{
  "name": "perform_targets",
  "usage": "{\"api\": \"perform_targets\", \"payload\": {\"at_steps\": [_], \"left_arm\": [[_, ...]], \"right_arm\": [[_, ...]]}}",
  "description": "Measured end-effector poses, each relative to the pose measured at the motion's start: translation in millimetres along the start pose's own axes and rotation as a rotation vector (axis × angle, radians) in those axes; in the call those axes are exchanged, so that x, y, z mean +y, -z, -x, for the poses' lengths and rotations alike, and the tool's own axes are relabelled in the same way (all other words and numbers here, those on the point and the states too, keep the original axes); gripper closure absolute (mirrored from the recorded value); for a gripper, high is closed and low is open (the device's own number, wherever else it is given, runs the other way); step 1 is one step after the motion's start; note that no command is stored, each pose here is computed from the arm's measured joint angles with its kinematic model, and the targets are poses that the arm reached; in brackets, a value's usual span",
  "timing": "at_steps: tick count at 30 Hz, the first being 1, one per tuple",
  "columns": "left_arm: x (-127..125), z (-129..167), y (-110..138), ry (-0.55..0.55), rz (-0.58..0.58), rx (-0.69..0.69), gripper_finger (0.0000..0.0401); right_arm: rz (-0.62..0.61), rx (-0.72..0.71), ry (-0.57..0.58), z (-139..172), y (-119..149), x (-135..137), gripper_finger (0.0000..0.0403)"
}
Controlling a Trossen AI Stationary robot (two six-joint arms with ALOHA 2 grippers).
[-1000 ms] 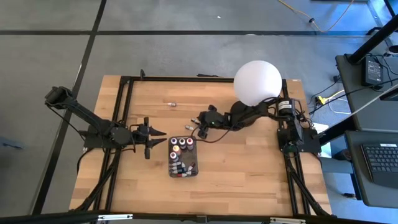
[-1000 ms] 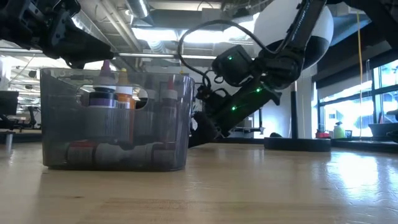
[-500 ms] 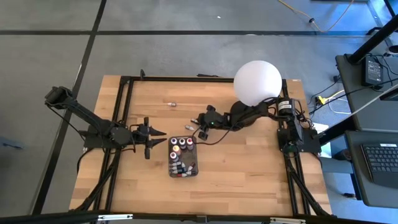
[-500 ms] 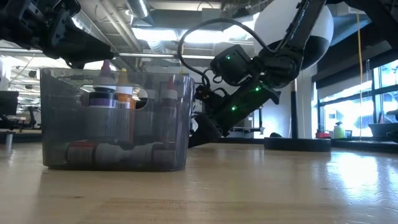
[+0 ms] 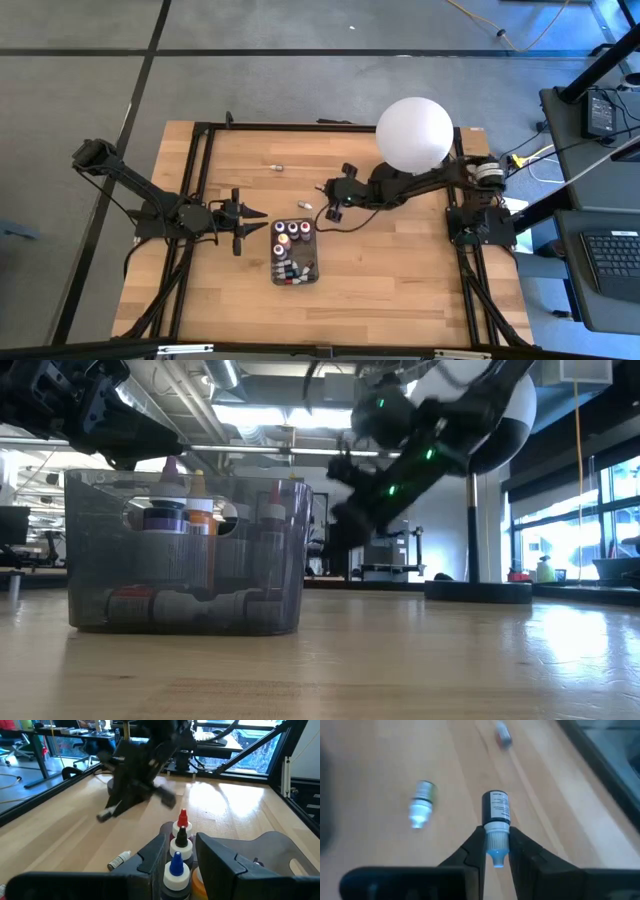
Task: Pick & Place food coloring
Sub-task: Put the small black food coloring bottle into the black bin
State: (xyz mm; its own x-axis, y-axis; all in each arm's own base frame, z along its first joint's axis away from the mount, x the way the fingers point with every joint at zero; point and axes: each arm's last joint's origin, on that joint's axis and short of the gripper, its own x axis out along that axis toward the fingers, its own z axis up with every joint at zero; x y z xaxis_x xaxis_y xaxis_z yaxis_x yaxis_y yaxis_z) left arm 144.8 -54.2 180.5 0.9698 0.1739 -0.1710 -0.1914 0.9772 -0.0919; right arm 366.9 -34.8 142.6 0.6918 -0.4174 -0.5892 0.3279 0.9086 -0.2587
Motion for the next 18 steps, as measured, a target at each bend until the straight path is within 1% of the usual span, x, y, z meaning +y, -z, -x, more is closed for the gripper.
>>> {"api": "perform_targets", "payload": {"at_steps": [3, 6, 10, 12, 15, 18], "left_arm": [[0, 0, 0, 0.002, 0.004, 0.0, 0.0297], [-1, 0, 0, 0.036, 0.004, 0.007, 0.0297], [-2, 0, 0, 0.083, 0.004, 0.018, 0.0297], [-3, 0, 0, 0.097, 0.004, 0.021, 0.0297], [-3, 0, 0, 0.102, 0.003, 0.022, 0.0297], [-3, 0, 0, 0.102, 0.003, 0.022, 0.0297]], "right_arm": [[0.012, -0.044, -0.03, 25, -15, 6, 0.0338], [0.041, -0.082, -0.081, 56, -28, 17, 0.0335], [0.085, -0.146, -0.198, 97, -38, 39, 0.0335], [0.107, -0.184, -0.292, 111, -40, 52, 0.0334], [0.132, -0.217, -0.384, 123, -39, 73, 0.0329], [0.144, -0.24, -0.416, 119, -34, 91, 0.0329]]}}
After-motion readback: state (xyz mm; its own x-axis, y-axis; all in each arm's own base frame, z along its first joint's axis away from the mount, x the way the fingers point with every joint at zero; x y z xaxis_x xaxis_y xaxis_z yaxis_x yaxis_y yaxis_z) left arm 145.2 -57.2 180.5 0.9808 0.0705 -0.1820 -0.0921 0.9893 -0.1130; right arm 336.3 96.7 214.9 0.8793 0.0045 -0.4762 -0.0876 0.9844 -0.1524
